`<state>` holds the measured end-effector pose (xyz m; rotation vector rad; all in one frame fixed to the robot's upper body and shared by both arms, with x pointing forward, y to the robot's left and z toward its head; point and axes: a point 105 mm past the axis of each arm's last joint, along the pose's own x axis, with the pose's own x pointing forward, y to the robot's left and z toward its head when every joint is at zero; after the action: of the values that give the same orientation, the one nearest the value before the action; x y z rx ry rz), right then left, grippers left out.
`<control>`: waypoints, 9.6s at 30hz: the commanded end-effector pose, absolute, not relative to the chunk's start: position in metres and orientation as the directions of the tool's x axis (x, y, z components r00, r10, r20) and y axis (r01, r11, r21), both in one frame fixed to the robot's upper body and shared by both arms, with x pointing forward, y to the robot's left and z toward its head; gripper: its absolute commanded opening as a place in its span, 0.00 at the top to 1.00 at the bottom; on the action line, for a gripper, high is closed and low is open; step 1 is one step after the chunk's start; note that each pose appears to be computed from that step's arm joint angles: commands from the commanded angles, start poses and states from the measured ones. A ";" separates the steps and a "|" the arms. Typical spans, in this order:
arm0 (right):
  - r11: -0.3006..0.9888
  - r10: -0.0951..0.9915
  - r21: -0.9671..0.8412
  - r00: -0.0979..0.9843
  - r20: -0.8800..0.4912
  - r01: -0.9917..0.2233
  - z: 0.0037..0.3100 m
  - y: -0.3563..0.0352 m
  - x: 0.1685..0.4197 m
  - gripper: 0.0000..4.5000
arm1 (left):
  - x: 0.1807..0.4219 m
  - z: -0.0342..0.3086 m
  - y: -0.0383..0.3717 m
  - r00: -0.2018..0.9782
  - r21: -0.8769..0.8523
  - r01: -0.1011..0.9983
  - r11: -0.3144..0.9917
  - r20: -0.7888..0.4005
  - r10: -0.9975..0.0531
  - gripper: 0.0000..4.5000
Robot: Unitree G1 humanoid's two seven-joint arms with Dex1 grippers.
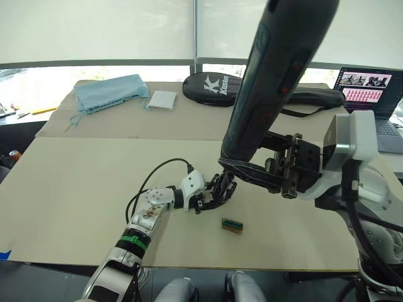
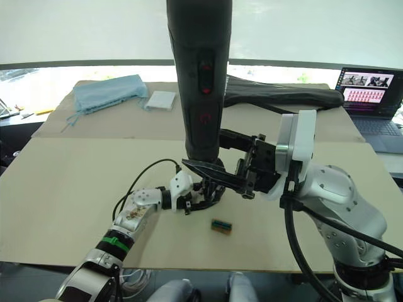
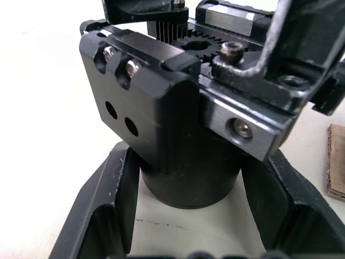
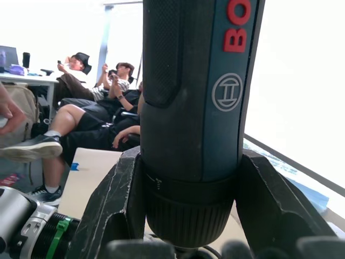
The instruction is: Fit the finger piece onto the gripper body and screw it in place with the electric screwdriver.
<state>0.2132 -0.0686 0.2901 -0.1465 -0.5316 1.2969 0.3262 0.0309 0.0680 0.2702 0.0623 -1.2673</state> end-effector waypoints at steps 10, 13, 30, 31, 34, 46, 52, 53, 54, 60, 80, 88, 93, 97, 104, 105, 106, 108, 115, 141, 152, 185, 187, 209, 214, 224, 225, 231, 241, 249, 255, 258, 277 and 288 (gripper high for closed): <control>0.276 0.930 -0.428 0.127 0.346 -0.861 0.296 -0.052 0.222 0.57 | 0.321 0.052 0.031 0.289 0.113 0.957 0.268 -0.260 -0.922 0.50; 0.278 0.930 -0.425 0.132 0.342 -0.862 0.292 -0.051 0.225 0.57 | 0.320 0.051 0.032 0.293 0.109 0.956 0.274 -0.262 -0.919 0.50; 0.291 0.944 -0.437 0.181 0.276 -0.851 0.269 -0.049 0.242 0.57 | 0.322 0.048 0.038 0.323 0.104 0.946 0.307 -0.276 -0.905 0.50; 0.290 0.944 -0.436 0.181 0.274 -0.852 0.268 -0.048 0.242 0.57 | 0.322 0.048 0.039 0.323 0.103 0.946 0.306 -0.276 -0.905 0.50; 0.290 0.945 -0.435 0.183 0.272 -0.853 0.266 -0.048 0.243 0.57 | 0.322 0.048 0.039 0.322 0.100 0.947 0.307 -0.275 -0.906 0.50; 0.304 0.942 -0.433 0.200 0.271 -0.848 0.260 -0.044 0.248 0.57 | 0.321 0.049 0.037 0.318 0.093 0.948 0.304 -0.269 -0.909 0.50; 0.311 0.942 -0.437 0.211 0.262 -0.844 0.259 -0.045 0.251 0.57 | 0.320 0.048 0.037 0.312 0.091 0.950 0.299 -0.273 -0.910 0.50; 0.311 0.942 -0.437 0.212 0.261 -0.844 0.258 -0.045 0.251 0.57 | 0.320 0.048 0.037 0.312 0.091 0.950 0.299 -0.274 -0.910 0.50; 0.310 0.942 -0.437 0.212 0.259 -0.844 0.258 -0.045 0.251 0.57 | 0.320 0.048 0.037 0.312 0.091 0.950 0.299 -0.273 -0.910 0.50; 0.305 0.945 -0.430 0.215 0.245 -0.850 0.255 -0.044 0.250 0.57 | 0.321 0.049 0.037 0.313 0.088 0.950 0.300 -0.273 -0.910 0.50; 0.325 0.943 -0.442 0.253 0.216 -0.836 0.249 -0.045 0.254 0.57 | 0.319 0.050 0.036 0.312 0.081 0.950 0.302 -0.270 -0.911 0.50; 0.327 0.943 -0.442 0.257 0.212 -0.835 0.247 -0.045 0.255 0.57 | 0.320 0.049 0.036 0.314 0.081 0.950 0.303 -0.272 -0.910 0.50; 0.326 0.943 -0.438 0.256 0.212 -0.838 0.248 -0.044 0.256 0.57 | 0.320 0.049 0.035 0.316 0.080 0.949 0.306 -0.270 -0.909 0.50; 0.324 0.944 -0.436 0.254 0.211 -0.840 0.247 -0.044 0.256 0.57 | 0.320 0.049 0.036 0.318 0.079 0.948 0.308 -0.270 -0.909 0.50; 0.323 0.944 -0.431 0.255 0.209 -0.842 0.245 -0.043 0.256 0.57 | 0.319 0.049 0.036 0.319 0.079 0.948 0.309 -0.270 -0.908 0.50; 0.323 0.944 -0.431 0.255 0.209 -0.843 0.245 -0.043 0.256 0.57 | 0.319 0.049 0.036 0.319 0.079 0.948 0.309 -0.270 -0.909 0.50; 0.323 0.944 -0.431 0.255 0.209 -0.843 0.245 -0.043 0.256 0.57 | 0.319 0.049 0.036 0.319 0.079 0.948 0.309 -0.270 -0.909 0.50; 0.323 0.944 -0.430 0.256 0.209 -0.843 0.244 -0.043 0.256 0.57 | 0.319 0.049 0.036 0.316 0.078 0.949 0.307 -0.270 -0.909 0.50; 0.326 0.943 -0.439 0.257 0.211 -0.837 0.244 -0.044 0.255 0.57 | 0.318 0.048 0.036 0.311 0.078 0.950 0.302 -0.272 -0.911 0.50; 0.338 0.940 -0.448 0.276 0.200 -0.828 0.242 -0.045 0.259 0.57 | 0.317 0.047 0.035 0.309 0.075 0.951 0.299 -0.272 -0.912 0.50; 0.378 0.925 -0.345 0.338 0.173 -0.859 0.227 -0.050 0.267 0.57 | 0.317 0.048 0.035 0.309 0.075 0.951 0.300 -0.269 -0.912 0.50; 0.492 0.870 -0.220 0.484 0.093 -0.842 0.186 -0.049 0.286 0.57 | 0.317 0.048 0.036 0.304 0.074 0.952 0.296 -0.272 -0.913 0.50; 0.477 0.878 -0.213 0.473 0.075 -0.853 0.181 -0.047 0.284 0.57 | 0.317 0.048 0.036 0.303 0.073 0.953 0.294 -0.274 -0.913 0.50; 0.417 0.906 -0.284 0.369 0.208 -0.864 0.208 -0.044 0.271 0.57 | 0.319 0.046 0.037 0.324 0.092 0.946 0.311 -0.277 -0.905 0.50; 0.406 0.905 -0.372 0.311 0.290 -0.835 0.244 -0.051 0.263 0.57 | 0.322 0.043 0.040 0.341 0.092 0.940 0.329 -0.276 -0.898 0.50; 0.316 0.932 -0.410 0.199 0.302 -0.856 0.261 -0.053 0.244 0.57 | 0.323 0.034 0.041 0.353 0.080 0.935 0.345 -0.290 -0.890 0.50; 0.311 0.934 -0.410 0.194 0.301 -0.857 0.261 -0.053 0.243 0.57 | 0.324 0.034 0.042 0.361 0.074 0.932 0.355 -0.286 -0.888 0.50; 0.250 0.944 -0.411 0.127 0.303 -0.877 0.268 -0.057 0.228 0.57 | 0.334 0.038 0.053 0.429 0.107 0.903 0.416 -0.279 -0.859 0.08; 0.287 0.943 -0.158 0.249 0.221 -0.945 0.302 -0.106 0.219 0.57 | 0.317 0.055 0.113 0.420 0.085 0.907 0.412 -0.240 -0.876 0.01; 0.669 0.627 -0.051 0.599 -0.499 -0.742 0.234 -0.244 0.245 0.57 | 0.296 0.127 0.161 0.382 0.124 0.918 0.376 -0.029 -0.924 0.01; 0.838 0.296 -0.065 0.552 -0.780 -0.541 0.177 -0.318 0.245 0.57 | 0.272 0.139 0.176 0.256 0.113 0.963 0.243 -0.116 -0.960 0.01; 0.884 0.275 0.009 0.503 -0.820 -0.468 0.163 -0.325 0.245 0.57 | 0.271 0.140 0.178 0.246 0.115 0.966 0.232 -0.131 -0.960 0.01; 0.882 0.232 0.027 0.383 -0.894 -0.471 0.129 -0.335 0.258 0.05 | 0.270 0.143 0.178 0.287 0.088 0.957 0.278 -0.122 -0.950 0.00; 0.512 0.612 -0.208 0.524 -0.593 -0.833 0.214 -0.277 0.248 0.00 | 0.276 0.123 0.227 0.482 0.154 0.876 0.457 -0.291 -0.826 0.00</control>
<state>0.2554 -0.3055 0.1887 -0.4207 0.6739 0.7351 0.2742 0.2151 0.1180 0.2296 0.2029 -1.1062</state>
